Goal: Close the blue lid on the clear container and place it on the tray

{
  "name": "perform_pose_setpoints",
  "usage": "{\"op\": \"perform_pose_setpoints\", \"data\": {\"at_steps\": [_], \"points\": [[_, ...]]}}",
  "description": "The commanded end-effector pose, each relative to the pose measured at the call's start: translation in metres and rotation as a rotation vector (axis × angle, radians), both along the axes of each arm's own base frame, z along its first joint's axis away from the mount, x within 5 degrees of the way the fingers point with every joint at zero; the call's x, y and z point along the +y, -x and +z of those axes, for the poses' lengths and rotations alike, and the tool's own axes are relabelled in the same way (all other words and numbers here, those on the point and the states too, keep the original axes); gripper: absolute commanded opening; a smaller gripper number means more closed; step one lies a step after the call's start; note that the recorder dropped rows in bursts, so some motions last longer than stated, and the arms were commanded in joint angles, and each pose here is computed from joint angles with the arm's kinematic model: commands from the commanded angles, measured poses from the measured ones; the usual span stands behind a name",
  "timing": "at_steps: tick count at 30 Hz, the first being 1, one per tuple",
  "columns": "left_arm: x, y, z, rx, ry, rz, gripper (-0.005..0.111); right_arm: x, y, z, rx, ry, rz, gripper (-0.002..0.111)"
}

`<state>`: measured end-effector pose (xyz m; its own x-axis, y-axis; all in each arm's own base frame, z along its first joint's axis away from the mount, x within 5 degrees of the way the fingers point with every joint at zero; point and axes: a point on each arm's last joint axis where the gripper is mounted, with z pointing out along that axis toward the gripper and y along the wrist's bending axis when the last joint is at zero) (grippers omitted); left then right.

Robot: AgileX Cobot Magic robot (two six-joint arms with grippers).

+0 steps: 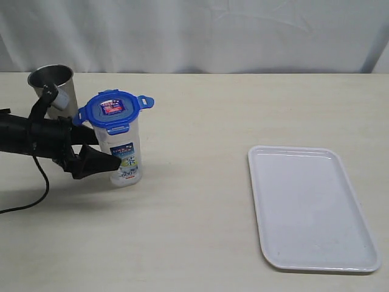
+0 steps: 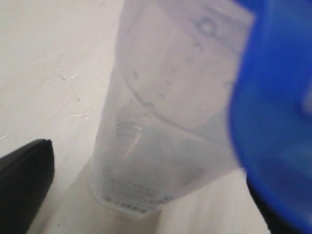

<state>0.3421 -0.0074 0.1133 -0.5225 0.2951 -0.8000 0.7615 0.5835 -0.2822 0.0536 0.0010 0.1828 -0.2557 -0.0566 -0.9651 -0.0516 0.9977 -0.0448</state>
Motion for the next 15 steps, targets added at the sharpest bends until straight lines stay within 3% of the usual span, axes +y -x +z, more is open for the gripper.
{"op": "perform_pose_setpoints", "data": {"at_steps": [1,7,15], "points": [[-0.008,-0.004,0.005,-0.039,0.013,-0.043,0.101,0.000,0.000,-0.001,-0.004,0.003,0.002,0.004],[-0.026,-0.009,0.000,-0.043,-0.058,-0.058,0.101,0.000,0.000,-0.001,-0.004,0.003,0.002,0.004],[-0.027,-0.009,0.001,-0.043,-0.055,-0.049,0.101,0.000,0.000,-0.001,-0.004,0.003,0.002,0.004]]}}
